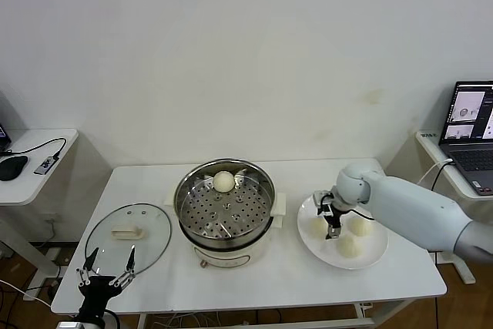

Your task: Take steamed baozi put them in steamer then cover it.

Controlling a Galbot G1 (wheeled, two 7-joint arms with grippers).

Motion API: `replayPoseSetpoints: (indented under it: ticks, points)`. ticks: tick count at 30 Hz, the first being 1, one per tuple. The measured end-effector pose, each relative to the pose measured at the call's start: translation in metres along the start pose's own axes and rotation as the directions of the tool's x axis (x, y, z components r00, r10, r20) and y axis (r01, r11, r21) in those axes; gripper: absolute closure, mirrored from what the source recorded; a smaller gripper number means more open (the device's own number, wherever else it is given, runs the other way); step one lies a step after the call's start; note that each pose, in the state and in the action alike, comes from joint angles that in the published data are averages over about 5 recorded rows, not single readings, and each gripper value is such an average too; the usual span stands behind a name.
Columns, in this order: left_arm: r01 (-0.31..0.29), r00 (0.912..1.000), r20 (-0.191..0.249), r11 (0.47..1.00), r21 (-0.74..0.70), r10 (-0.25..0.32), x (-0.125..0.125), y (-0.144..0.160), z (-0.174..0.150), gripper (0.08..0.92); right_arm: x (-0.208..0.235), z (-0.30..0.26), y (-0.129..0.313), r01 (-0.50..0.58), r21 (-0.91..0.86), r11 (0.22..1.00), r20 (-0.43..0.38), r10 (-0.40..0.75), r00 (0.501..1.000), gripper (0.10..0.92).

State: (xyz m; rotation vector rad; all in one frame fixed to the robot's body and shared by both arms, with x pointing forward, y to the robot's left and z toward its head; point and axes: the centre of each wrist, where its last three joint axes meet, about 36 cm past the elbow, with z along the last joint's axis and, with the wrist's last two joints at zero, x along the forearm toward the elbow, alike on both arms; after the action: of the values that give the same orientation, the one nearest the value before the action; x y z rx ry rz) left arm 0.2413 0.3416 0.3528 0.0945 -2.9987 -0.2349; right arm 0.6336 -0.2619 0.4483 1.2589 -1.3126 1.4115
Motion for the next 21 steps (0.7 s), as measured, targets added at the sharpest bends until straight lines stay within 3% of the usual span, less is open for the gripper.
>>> replayPoseSetpoints:
  ticks: [5,11,21]
  points:
    - [0.002,1.0,0.001,1.0,0.001,-0.002,0.0,0.0,0.0,0.177,0.001,0.002,-0.002,-0.007,-0.008,1.0,0.002,0.007,1.0,0.423]
    - [0.001,1.0,0.005,1.0,0.002,-0.001,0.0,0.0,-0.002,0.177,0.014,0.006,-0.005,-0.015,-0.016,1.0,0.01,0.015,1.0,0.44]
    - [-0.008,0.9999,0.014,1.0,0.0,0.008,-0.005,-0.001,-0.005,0.177,0.086,0.008,-0.022,-0.078,-0.034,0.996,0.04,0.079,0.996,0.442]
